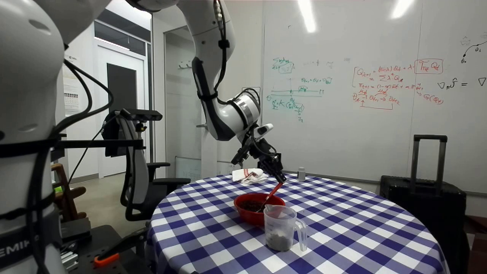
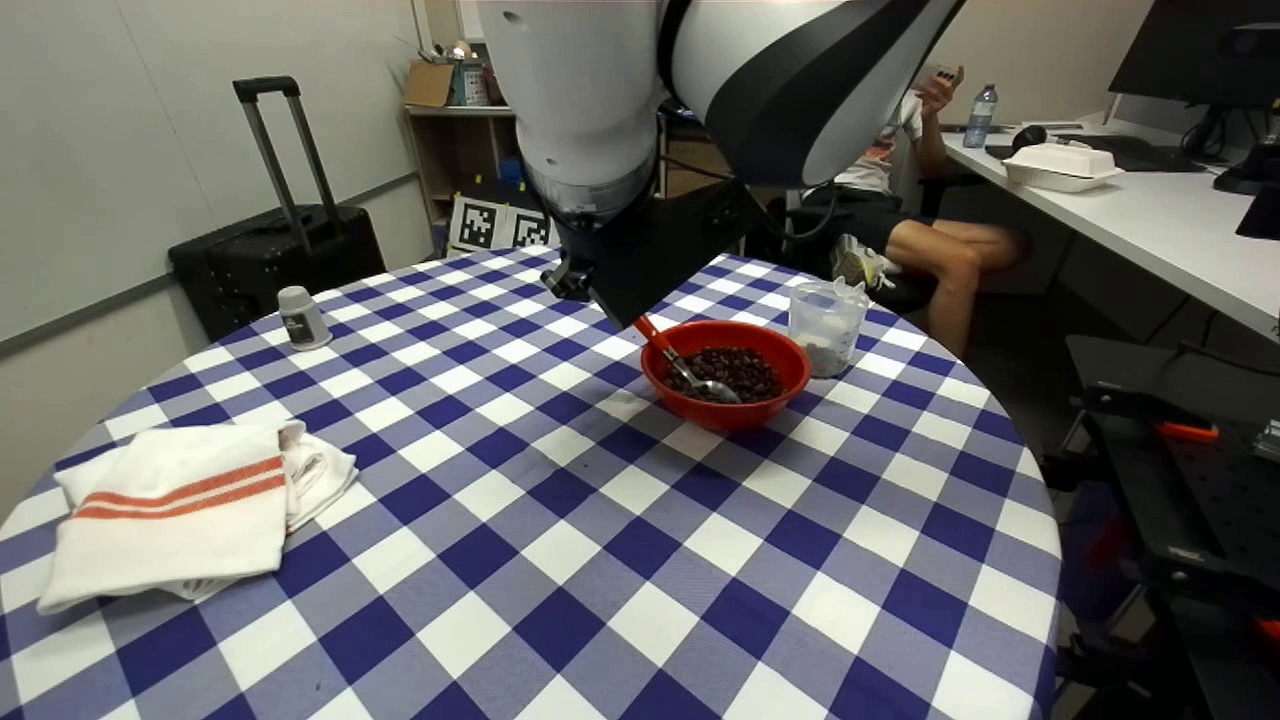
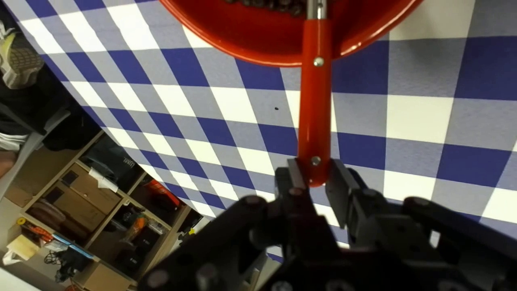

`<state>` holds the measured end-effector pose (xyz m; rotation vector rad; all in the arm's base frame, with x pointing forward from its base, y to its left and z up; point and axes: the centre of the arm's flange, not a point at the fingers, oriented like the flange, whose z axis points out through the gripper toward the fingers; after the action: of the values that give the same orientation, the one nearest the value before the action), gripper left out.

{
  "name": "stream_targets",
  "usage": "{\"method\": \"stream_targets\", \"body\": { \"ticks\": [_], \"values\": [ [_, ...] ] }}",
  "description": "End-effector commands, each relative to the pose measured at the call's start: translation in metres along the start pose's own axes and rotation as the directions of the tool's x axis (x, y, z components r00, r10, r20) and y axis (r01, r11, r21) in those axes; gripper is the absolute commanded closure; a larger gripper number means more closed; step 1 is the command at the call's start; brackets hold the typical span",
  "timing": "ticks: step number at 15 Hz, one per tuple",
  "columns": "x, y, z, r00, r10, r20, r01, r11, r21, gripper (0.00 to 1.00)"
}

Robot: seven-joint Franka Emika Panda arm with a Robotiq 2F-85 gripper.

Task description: Transfer a spoonful of contents from orange bowl into the transparent jar

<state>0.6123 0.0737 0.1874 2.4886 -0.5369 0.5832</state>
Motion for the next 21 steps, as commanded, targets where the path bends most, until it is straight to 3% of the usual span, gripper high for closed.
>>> {"method": "stream_targets", "body": {
  "ticks": [1,13,21],
  "values": [
    [0.008,0.004,0.005,1.000,0.020,0.023,-0.020,1.000,0.021,0.95],
    [0.019,0.030,0.016,0.994,0.052,0.094,-0.059,0.995,0.076,0.95],
    [0.030,0.058,0.016,0.994,0.074,0.082,-0.078,0.996,0.041,0.95]
  ]
}}
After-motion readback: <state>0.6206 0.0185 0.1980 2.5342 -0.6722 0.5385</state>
